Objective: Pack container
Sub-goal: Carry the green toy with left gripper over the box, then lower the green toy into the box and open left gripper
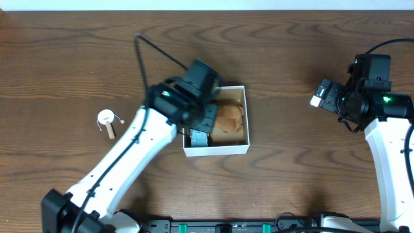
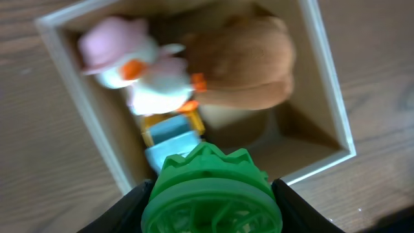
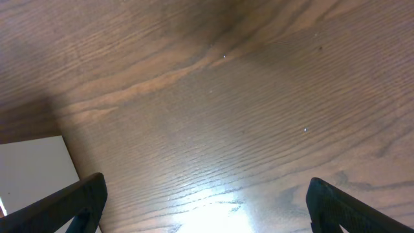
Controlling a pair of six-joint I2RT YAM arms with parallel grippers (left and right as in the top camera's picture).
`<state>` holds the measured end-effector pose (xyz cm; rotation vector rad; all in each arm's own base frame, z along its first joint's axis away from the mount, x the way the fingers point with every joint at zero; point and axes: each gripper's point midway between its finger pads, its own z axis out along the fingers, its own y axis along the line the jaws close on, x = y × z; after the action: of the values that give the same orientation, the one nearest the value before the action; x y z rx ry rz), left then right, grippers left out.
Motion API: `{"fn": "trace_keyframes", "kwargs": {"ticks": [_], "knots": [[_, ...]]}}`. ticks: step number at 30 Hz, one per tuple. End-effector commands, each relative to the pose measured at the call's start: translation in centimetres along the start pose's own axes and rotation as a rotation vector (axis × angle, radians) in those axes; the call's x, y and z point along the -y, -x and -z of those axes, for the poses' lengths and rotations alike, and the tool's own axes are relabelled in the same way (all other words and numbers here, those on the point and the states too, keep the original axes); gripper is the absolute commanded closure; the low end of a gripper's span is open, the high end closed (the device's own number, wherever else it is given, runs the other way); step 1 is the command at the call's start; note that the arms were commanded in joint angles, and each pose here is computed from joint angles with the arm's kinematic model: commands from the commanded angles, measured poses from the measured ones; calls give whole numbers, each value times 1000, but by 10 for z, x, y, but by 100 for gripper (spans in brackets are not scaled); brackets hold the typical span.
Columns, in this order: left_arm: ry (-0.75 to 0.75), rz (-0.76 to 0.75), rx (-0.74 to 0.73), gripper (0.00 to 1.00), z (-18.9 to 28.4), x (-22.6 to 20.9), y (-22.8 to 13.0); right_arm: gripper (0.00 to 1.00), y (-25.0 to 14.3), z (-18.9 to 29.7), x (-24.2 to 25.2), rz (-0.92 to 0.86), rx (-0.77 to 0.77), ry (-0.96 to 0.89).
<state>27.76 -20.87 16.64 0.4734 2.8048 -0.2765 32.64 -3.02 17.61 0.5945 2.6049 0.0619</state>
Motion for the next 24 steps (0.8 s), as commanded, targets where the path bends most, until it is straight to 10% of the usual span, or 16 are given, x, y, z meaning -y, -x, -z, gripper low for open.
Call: {"fn": "trace_keyframes", "kwargs": {"ticks": [1,7,13,24], "knots": [[8,-56,-43,83,-17,11,-7,1,0,-1,1,9,-5,-3],[10,-89,-89,59,-30,21,-16,1,-1,-1,2,9,-7,-4],[7,-89,-76,4,-25,21,-15,1,-1,-1,2,9,-7,-5],[155,180,100,2,34,-77,11,1,-1,-1,2,35,-8,-5]]}}
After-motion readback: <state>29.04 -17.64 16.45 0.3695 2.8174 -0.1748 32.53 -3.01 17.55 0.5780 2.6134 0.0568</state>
